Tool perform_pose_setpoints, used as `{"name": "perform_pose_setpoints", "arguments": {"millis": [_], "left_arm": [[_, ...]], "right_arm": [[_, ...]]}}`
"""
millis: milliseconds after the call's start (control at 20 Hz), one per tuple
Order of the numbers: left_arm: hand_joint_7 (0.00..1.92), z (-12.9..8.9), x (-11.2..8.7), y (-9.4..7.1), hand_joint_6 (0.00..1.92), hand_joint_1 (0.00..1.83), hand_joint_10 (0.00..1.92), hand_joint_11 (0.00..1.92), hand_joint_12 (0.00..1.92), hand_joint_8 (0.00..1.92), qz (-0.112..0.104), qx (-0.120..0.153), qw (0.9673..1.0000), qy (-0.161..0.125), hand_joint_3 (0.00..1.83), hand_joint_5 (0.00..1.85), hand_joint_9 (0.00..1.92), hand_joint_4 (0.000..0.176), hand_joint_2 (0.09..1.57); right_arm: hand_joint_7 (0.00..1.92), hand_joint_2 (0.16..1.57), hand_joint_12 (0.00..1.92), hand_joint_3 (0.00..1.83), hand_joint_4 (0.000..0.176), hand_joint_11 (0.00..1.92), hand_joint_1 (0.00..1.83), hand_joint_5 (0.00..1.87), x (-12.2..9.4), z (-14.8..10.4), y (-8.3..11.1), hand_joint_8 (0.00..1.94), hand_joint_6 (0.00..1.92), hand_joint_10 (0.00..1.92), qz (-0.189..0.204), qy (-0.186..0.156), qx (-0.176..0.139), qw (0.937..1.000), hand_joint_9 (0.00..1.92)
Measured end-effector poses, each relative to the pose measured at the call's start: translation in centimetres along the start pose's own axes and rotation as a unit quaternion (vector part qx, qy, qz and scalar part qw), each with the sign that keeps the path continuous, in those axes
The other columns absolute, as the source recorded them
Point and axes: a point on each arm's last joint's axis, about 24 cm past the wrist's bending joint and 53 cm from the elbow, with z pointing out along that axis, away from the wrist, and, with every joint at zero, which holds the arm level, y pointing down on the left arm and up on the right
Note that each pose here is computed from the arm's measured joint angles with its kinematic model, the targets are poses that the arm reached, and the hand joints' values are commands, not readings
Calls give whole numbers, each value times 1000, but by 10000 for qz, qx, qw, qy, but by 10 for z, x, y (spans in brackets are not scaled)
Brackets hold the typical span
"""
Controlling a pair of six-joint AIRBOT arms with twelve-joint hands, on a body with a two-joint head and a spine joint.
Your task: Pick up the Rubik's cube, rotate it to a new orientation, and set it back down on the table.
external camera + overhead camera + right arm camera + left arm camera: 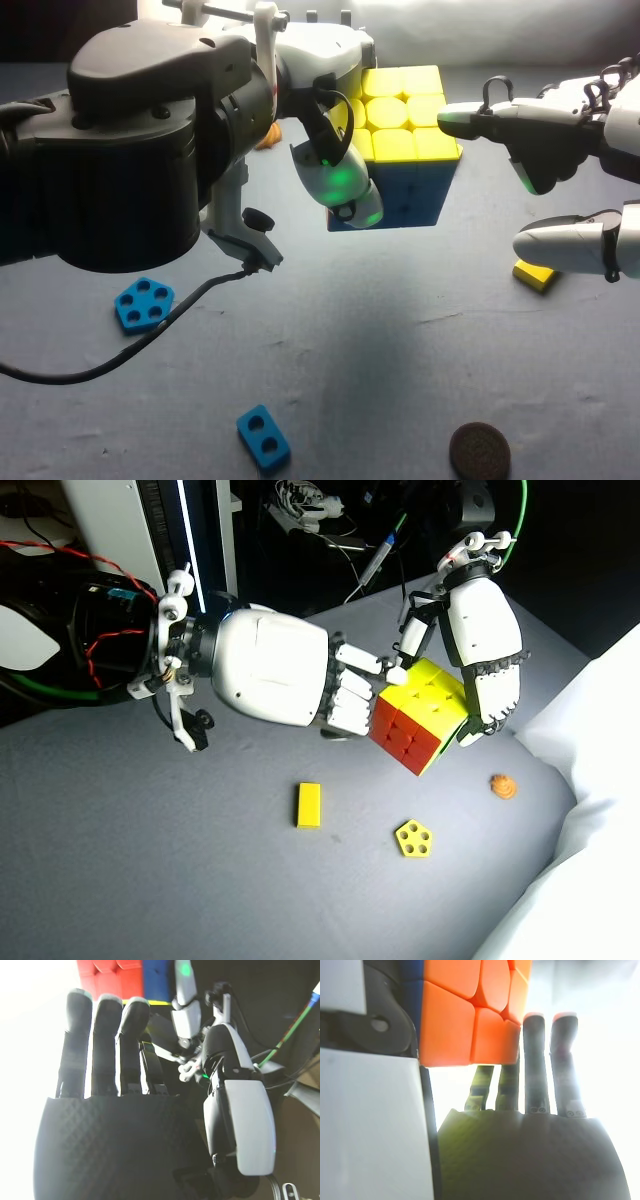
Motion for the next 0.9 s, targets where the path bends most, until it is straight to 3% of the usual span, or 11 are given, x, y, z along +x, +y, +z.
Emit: {"name": "perform_pose_setpoints", "arguments": {"millis": [250,500,700,900], "left_arm": [[492,0,1,-1,1796,985,1830,279,1921,1878,-3,13,10000,11,1,353,250,0,1453],[477,0,0,0,1768,986,1841,272,1921,1901,-2,9,10000,7,4,377,250,0,1449],[486,0,0,0,1768,987,1853,276,1921,1880,2,6,10000,5,2,384,254,0,1444],[504,0,-1,1,1740,1004,1822,280,1921,1870,21,-30,10000,-23,0,392,264,0,1437]], "right_arm": [[437,1257,1921,0,0,388,406,120,5,0,-1,1717,6,1921,-107,70,11,9999,438],[383,1270,1921,1,0,371,354,90,8,0,-15,1754,3,1921,-265,152,249,9992,402],[399,1280,1921,2,0,356,334,96,8,2,-28,1609,6,1921,-271,113,365,9989,366],[402,1268,1921,0,0,382,357,116,9,6,-29,1692,8,1921,-230,89,359,9991,407]]}}
